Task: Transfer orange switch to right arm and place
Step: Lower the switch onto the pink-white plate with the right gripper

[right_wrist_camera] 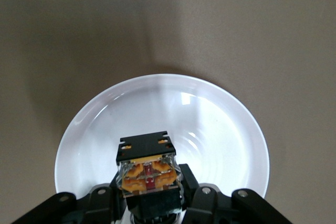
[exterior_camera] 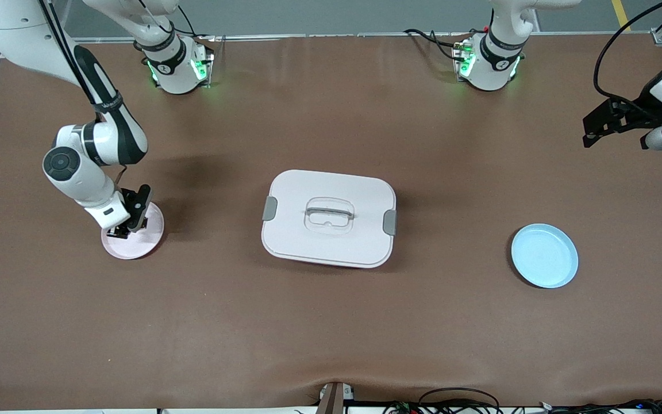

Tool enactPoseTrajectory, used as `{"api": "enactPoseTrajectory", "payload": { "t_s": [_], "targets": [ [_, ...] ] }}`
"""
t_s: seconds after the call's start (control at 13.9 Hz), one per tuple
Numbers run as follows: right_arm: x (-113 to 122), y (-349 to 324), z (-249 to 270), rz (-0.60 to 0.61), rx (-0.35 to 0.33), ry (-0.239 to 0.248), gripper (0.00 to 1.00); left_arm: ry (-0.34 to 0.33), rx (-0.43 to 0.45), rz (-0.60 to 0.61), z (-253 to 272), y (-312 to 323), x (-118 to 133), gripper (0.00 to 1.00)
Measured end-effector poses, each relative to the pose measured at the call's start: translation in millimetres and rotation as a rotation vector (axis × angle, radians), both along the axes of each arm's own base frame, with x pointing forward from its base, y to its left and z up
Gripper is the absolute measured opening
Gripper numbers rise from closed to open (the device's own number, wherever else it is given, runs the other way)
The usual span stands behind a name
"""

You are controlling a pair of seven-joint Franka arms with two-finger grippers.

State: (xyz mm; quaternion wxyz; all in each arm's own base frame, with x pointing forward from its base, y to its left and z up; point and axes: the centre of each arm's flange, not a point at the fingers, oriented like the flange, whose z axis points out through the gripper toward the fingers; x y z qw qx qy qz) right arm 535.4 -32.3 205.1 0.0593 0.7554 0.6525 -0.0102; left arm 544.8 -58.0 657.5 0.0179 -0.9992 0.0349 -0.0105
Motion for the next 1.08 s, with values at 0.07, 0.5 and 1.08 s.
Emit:
{"api": "enactPoseTrajectory", "payload": {
  "t_s": [0.07, 0.5, 1.08],
  "targets": [
    [-0.3, 0.1, -2.0, 0.000, 0.001, 0.002, 0.43, 0.001, 0.000, 0.000, -0.2, -0.1, -0.1, 1.00],
    [-1.9, 1.2, -14.0, 0.003, 0.007, 0.005, 0.43, 0.012, 0.001, -0.001, 0.8, -0.2, -3.7, 1.00],
    [-3.2, -3.3, -21.8, -0.006, 0.008, 0.009, 0.43, 0.023, 0.002, 0.010, -0.5, 5.3, -4.4, 1.00]
  ]
}}
